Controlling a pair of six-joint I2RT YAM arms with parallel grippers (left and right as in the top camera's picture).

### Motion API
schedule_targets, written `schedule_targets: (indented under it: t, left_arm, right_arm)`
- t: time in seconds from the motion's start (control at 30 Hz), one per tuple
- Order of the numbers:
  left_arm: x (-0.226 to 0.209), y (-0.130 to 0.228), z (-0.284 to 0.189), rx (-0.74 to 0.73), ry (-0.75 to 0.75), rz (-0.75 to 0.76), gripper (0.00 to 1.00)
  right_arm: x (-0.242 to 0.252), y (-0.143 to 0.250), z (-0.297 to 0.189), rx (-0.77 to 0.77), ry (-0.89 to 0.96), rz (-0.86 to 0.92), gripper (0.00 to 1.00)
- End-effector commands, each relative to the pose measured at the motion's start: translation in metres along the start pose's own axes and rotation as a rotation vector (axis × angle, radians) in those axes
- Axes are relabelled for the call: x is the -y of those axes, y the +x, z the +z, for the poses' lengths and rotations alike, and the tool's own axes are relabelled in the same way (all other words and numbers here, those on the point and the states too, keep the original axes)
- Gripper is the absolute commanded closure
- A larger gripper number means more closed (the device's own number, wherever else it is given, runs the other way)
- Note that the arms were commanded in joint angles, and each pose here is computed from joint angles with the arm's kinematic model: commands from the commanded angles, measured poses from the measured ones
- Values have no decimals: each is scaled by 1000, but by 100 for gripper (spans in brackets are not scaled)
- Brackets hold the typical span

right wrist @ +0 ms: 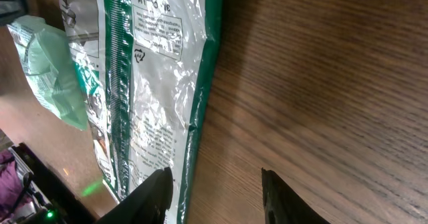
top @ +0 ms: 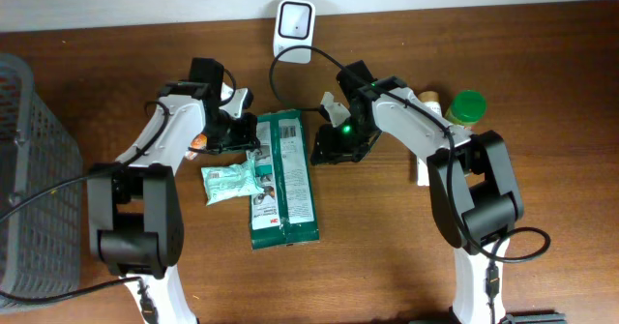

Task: Scan the item barcode
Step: 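Grasp the green-white packet with both grippers and lift it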

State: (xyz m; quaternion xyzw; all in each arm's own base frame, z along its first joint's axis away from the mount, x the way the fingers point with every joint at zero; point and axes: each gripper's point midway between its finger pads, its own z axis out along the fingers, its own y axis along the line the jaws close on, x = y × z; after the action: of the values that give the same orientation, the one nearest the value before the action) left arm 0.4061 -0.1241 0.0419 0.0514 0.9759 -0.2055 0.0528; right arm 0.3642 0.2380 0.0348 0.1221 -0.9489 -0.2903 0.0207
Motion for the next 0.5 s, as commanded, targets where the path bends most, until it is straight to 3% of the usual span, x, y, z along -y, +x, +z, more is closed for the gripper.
schedule_targets:
  t: [0.0, 0.2, 0.23, 0.37, 0.47]
  left_arm:
    - [-4, 19, 25, -38, -10, -128, 100]
    - [-20, 46, 49, -66, -34, -276, 100]
    - [-22, 45, 49, -59, -47, -290, 100]
    - [-21, 41, 49, -45, -40, -287, 100]
    - [-21, 41, 49, -44, -40, -286, 100]
  right_arm:
    - [-6, 2, -2, 0, -13, -5, 59]
    - [-9, 6, -1, -16, -33, 5, 58]
    - [-13, 10, 3, -25, -73, 6, 50]
    - [-27, 43, 29, -86, -310, 53, 45]
    - [-36, 43, 47, -78, -325, 158, 44]
